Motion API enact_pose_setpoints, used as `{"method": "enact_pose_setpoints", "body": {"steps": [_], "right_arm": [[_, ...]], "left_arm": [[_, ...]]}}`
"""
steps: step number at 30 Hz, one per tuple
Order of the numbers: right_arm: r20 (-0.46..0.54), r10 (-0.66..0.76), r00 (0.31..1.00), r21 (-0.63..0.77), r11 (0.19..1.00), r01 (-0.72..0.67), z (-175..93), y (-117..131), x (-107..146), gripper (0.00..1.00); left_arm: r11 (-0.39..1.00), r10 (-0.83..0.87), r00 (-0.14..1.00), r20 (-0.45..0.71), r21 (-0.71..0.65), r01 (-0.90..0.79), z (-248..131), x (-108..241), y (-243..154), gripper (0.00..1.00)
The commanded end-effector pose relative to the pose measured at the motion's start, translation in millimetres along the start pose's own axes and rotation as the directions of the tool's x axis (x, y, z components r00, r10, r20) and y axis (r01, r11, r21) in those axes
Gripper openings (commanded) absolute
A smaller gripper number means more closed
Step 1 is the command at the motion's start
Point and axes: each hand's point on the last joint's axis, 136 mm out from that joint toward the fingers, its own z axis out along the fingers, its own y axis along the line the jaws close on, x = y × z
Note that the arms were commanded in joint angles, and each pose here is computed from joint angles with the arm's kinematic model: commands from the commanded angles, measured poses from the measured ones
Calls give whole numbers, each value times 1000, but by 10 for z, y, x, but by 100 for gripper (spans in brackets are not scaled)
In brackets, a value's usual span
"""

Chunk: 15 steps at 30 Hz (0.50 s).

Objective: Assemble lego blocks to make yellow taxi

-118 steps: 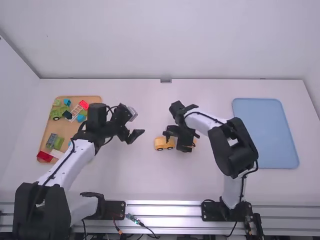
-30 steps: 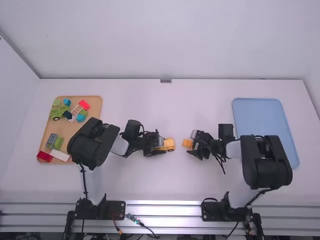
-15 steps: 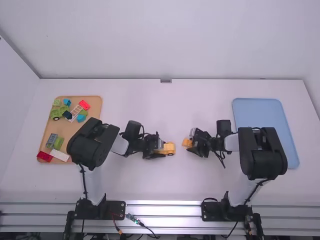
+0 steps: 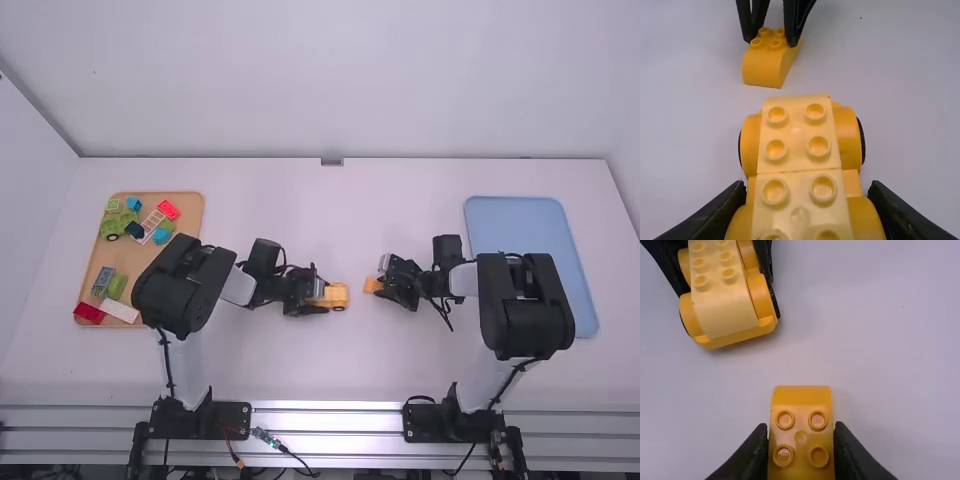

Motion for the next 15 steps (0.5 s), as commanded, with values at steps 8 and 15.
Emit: {"method": "enact_pose_setpoints", "body": {"steps": [8, 15], "right_arm": [[9, 1, 1000, -6, 1000, -1, 8, -16, -9, 49], [-3, 17, 1000, -7, 1000, -17, 7, -7, 17, 49]], "left_arm": [[1000, 27, 999, -26, 6, -27, 11, 93, -52, 42], [1000, 28, 999, -26, 5, -28, 10, 93, -48, 41]]}}
